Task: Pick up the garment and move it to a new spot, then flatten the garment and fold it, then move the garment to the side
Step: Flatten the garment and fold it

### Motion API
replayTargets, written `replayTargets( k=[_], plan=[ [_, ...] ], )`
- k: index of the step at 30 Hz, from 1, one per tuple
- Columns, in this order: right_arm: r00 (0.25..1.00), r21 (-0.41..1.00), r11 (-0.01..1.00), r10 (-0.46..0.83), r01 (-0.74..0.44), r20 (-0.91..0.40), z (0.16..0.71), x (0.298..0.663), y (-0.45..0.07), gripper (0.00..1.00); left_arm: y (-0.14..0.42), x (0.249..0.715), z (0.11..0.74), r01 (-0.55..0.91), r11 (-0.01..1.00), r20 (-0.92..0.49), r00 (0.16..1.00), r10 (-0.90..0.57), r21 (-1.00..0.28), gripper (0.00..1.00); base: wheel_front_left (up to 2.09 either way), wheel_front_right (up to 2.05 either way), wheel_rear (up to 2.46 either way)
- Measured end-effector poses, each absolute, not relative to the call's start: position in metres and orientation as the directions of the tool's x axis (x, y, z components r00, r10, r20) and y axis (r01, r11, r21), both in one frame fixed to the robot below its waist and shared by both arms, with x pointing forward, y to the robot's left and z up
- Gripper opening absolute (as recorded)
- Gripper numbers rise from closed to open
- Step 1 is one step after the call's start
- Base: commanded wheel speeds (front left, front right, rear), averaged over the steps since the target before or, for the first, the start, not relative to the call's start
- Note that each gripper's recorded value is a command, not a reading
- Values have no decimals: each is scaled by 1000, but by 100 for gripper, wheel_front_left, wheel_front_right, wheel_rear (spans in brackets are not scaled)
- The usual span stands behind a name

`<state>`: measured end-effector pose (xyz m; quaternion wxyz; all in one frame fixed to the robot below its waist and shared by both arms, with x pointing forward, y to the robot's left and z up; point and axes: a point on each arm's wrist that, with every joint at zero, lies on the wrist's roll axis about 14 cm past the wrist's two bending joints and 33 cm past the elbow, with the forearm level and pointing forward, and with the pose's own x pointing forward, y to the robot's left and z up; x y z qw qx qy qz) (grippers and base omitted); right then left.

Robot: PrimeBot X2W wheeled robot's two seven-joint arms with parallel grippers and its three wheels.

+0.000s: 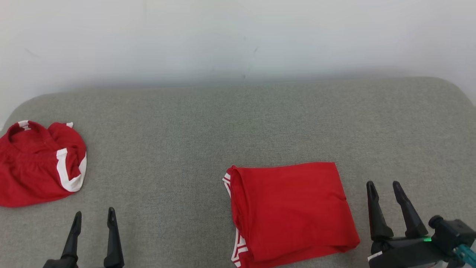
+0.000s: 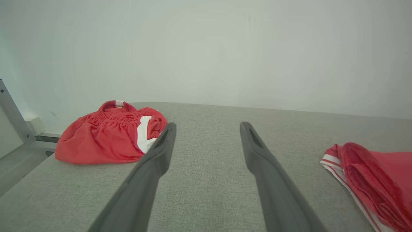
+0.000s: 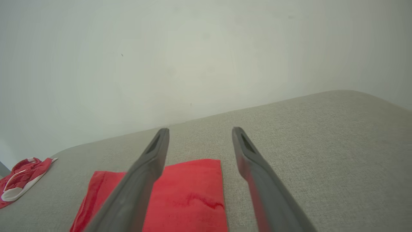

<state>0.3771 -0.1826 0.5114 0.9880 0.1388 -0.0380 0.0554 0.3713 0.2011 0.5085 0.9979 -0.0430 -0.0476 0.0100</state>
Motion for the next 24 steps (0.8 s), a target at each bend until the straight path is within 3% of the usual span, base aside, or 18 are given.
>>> replayTargets(
  k=[9,24],
  plan=[
    [996,267,960,70,-84,63,500,355,-189,100,185,367,509,45,998,93,995,-40,-52,100,0,0,0],
    [991,204,972,103,-119,91,508,353,-180,100,186,356,509,59,998,88,994,-62,32,100,0,0,0]
  ],
)
